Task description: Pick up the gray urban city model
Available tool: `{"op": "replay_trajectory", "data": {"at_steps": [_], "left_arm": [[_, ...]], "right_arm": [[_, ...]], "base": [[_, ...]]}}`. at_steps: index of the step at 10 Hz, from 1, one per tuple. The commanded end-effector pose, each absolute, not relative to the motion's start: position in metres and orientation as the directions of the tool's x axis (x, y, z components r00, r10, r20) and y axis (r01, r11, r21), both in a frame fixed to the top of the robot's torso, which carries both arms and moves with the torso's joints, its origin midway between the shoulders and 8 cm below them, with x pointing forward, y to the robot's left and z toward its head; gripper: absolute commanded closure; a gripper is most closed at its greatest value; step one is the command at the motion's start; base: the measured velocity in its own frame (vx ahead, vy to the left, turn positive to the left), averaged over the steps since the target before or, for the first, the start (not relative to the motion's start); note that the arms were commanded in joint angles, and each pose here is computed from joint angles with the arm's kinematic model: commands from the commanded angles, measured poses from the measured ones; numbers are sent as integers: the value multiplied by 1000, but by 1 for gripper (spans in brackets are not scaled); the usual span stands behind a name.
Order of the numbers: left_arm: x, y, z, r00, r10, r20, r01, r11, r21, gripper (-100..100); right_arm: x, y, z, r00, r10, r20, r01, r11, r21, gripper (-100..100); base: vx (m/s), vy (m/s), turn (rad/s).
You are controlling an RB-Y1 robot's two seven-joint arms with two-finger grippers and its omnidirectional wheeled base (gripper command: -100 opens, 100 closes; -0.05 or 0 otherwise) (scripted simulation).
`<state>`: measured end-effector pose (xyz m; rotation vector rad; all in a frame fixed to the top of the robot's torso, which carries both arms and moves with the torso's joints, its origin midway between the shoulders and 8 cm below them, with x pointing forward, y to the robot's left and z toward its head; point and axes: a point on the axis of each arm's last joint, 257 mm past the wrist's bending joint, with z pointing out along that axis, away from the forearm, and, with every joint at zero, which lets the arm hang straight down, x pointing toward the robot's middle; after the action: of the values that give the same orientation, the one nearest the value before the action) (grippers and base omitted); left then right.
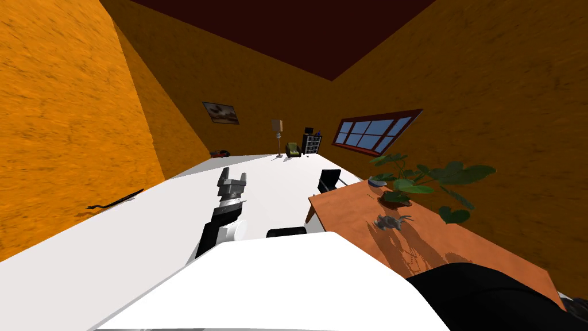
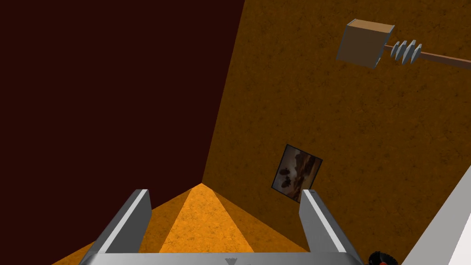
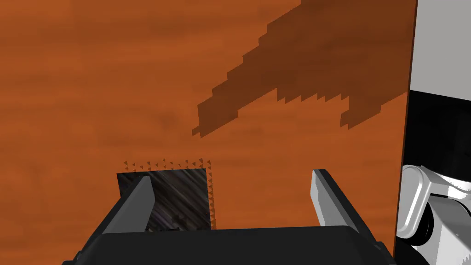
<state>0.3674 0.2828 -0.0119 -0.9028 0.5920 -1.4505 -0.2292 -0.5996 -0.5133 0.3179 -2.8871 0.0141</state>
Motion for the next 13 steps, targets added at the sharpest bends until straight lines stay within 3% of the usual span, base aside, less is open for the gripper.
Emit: {"op": "replay_trajectory", "data": {"at_steps": [1, 6, 7, 8, 13], "left_arm": [[367, 283, -12, 73, -982, 176, 578, -103, -810, 0], [367, 283, -12, 73, -982, 176, 578, -103, -810, 0], [367, 283, -12, 73, -982, 177, 578, -103, -810, 0], [367, 283, -12, 73, -982, 177, 578, -103, -810, 0], [367, 283, -12, 73, -982, 177, 578, -103, -810, 0]], "right_arm": [[-222, -606, -514, -947, -219, 236, -223, 975, 8, -100], [-215, -607, -518, -945, -230, 234, -235, 972, 9, -100], [-214, -607, -518, -945, -228, 234, -233, 972, 6, 0], [-213, -602, -522, -951, -208, 230, -212, 977, 6, -100], [-213, -592, -528, -960, -166, 224, -168, 986, 8, -100]], "base": [[82, -61, 146], [29, -28, 43], [0, 0, 0], [-56, -7, 141], [-77, -6, 119]]}}
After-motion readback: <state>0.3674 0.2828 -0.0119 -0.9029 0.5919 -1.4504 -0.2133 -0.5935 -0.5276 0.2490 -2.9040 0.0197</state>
